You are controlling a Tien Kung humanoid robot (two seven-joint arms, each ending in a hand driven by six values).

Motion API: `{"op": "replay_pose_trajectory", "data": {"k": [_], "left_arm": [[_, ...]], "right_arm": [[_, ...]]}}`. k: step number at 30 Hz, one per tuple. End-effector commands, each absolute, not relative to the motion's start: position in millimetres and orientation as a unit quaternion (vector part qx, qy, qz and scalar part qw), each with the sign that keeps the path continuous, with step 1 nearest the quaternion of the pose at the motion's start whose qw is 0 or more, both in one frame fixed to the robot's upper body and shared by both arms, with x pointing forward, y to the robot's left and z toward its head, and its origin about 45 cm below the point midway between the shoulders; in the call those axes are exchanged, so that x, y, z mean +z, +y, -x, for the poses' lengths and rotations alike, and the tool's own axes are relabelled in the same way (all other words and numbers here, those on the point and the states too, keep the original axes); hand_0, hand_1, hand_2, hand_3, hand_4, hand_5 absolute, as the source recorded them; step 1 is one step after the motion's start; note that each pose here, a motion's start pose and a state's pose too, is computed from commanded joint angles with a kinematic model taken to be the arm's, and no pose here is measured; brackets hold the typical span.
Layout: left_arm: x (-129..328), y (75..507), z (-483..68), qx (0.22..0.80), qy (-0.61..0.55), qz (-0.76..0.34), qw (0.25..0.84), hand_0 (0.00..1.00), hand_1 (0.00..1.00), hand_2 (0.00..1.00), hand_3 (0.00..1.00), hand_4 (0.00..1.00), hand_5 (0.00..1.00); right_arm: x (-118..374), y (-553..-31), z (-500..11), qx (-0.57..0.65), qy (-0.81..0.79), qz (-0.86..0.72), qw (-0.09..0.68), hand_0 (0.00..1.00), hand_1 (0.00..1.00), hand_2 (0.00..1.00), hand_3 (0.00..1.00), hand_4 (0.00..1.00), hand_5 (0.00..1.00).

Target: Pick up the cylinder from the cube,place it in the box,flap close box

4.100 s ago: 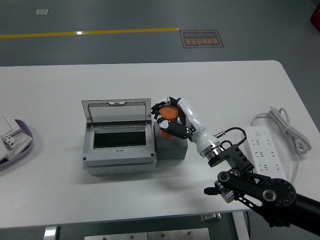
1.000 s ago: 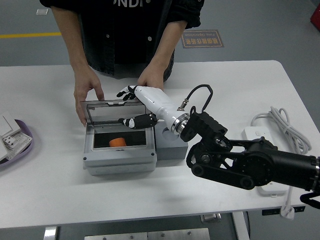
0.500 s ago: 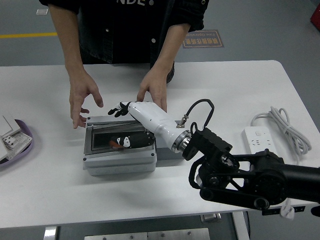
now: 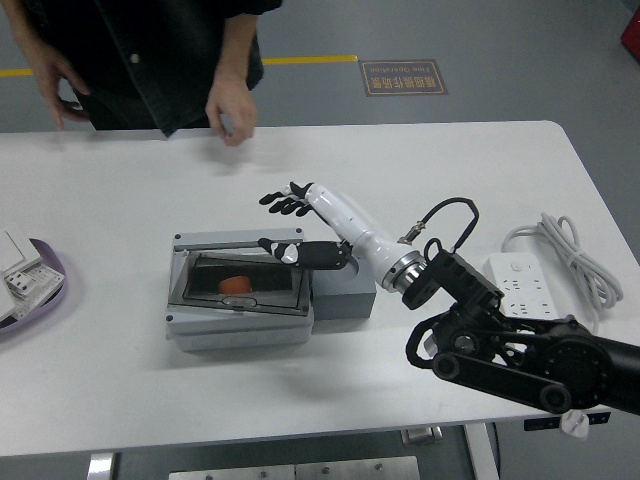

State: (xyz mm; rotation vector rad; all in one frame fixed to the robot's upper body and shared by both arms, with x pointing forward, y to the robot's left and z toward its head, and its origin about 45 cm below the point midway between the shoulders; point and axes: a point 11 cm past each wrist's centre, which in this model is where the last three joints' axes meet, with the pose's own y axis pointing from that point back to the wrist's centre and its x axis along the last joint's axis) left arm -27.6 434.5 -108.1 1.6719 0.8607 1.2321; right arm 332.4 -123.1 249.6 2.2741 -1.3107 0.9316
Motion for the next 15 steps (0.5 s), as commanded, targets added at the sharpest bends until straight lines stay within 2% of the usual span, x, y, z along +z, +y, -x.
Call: {"op": "replay_pose_trajectory", "data": {"k": [8,15], "left_arm": [[-109,430,33,0.493,0.350,-0.669,0.432,0.515,0.561,0.561,0.606,0.718,0.172],[-109,430,35,0.492,0.349,-0.671,0.432,0.514,0.561,0.561,0.607,0.718,0.170]], "right_arm": [[265,-186,-350,0.302,-0.558,-0.763,0.126,0.624,0.658,0.680,0.707,0.727,0.320],[248,-229,-360,0.212,-0.612,-0.758,0.082,0.626,0.639,0.648,0.676,0.704,0.302]]}}
